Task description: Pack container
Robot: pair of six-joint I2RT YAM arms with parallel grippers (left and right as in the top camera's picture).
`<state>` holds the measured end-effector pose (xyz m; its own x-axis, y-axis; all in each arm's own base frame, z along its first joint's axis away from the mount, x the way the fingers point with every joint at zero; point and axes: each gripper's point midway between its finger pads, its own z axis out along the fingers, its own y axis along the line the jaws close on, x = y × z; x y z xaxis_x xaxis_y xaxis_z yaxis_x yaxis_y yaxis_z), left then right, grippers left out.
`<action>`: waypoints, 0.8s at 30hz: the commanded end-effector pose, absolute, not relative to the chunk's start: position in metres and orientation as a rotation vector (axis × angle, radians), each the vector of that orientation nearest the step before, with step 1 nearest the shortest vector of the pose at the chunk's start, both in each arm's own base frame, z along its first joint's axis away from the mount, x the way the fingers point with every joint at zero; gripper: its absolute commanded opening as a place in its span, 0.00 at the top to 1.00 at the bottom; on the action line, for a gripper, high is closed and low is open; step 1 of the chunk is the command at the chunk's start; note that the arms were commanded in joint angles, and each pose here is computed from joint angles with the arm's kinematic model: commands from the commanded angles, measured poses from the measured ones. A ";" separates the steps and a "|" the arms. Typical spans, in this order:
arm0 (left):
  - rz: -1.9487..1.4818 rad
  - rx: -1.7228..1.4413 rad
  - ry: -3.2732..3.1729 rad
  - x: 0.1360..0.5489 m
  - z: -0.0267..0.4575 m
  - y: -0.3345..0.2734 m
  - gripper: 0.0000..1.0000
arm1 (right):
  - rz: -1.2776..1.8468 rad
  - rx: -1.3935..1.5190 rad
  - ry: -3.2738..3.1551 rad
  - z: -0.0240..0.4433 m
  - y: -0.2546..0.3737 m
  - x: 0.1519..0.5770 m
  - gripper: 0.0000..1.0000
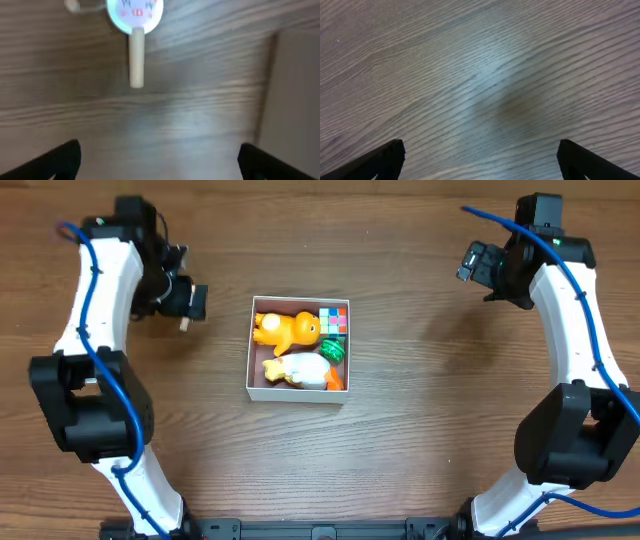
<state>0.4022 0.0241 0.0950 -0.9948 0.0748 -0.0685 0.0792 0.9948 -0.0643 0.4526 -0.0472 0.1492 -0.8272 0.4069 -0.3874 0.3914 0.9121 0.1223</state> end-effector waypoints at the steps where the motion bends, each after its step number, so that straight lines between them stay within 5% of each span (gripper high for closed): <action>1: 0.045 -0.044 3.131 0.386 0.061 0.041 0.00 | 0.054 0.584 2.640 0.156 -0.048 0.453 0.00; 24: 0.146 -0.038 3.022 0.435 0.013 0.047 0.00 | 0.054 0.584 2.640 0.156 -0.048 0.453 0.00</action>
